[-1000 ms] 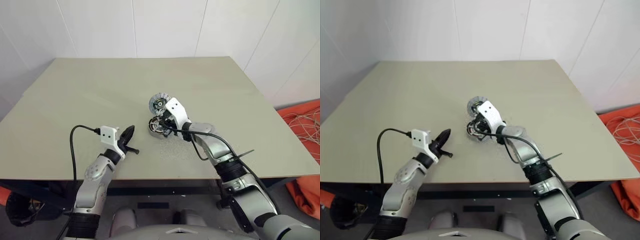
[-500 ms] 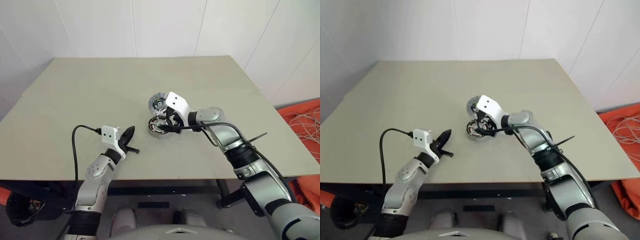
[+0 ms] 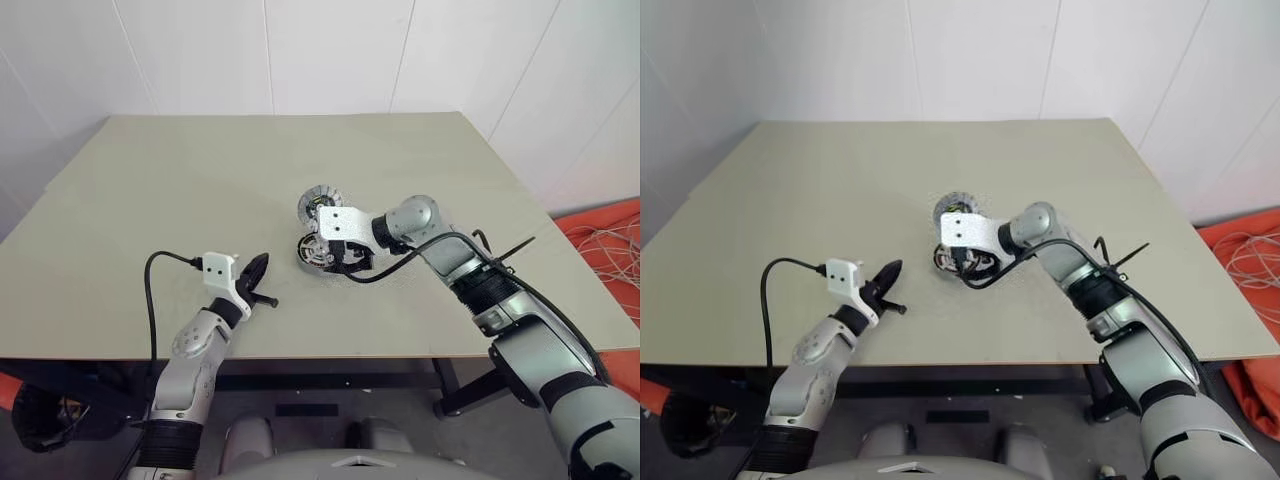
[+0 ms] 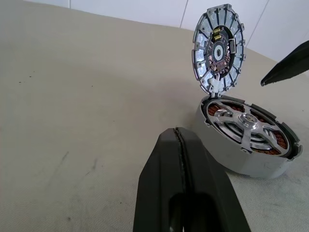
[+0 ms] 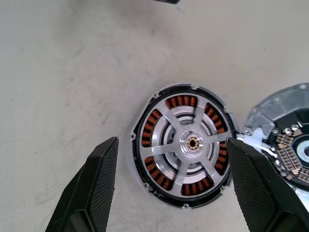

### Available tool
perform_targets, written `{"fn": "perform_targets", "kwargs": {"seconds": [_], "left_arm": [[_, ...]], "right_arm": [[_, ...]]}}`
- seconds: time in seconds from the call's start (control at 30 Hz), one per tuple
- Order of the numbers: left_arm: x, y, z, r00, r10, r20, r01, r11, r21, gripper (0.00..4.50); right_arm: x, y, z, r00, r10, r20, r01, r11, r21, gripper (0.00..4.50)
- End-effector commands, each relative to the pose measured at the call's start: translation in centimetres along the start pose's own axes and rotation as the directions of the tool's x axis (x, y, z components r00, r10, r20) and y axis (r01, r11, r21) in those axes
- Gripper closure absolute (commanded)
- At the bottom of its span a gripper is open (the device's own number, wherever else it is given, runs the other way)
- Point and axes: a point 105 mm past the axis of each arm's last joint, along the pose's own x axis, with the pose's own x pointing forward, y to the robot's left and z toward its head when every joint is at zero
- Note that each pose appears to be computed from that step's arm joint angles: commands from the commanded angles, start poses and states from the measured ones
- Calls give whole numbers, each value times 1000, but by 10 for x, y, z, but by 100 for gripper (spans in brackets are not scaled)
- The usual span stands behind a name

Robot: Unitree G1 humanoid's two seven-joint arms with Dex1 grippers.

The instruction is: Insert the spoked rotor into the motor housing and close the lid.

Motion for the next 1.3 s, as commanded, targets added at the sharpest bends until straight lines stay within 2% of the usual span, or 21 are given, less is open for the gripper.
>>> {"fn": "perform_targets", "kwargs": {"seconds": [0.03, 0.53, 0.77, 0.97, 1.3], "left_arm": [[5, -3, 11, 999, -17, 36, 17, 1000, 5, 450], [7, -3, 8, 1000, -17, 23, 17, 1000, -15, 450], [7, -3, 6, 1000, -15, 20, 16, 1000, -25, 450], [7, -3, 4, 1000, -14, 12, 14, 999, -28, 450], [7, -2, 3, 1000, -11, 9, 11, 999, -37, 450]], "right_arm": [[-7, -7, 3, 999, 17, -37, -21, 993, -120, 51], [-7, -16, -11, 982, 73, -173, -124, 944, -307, 51], [-6, -18, -11, 980, 83, -180, -143, 924, -354, 51], [-3, -7, -7, 976, 140, -164, -195, 900, -390, 51], [1, -1, -6, 972, 173, -159, -223, 892, -392, 51]]}}
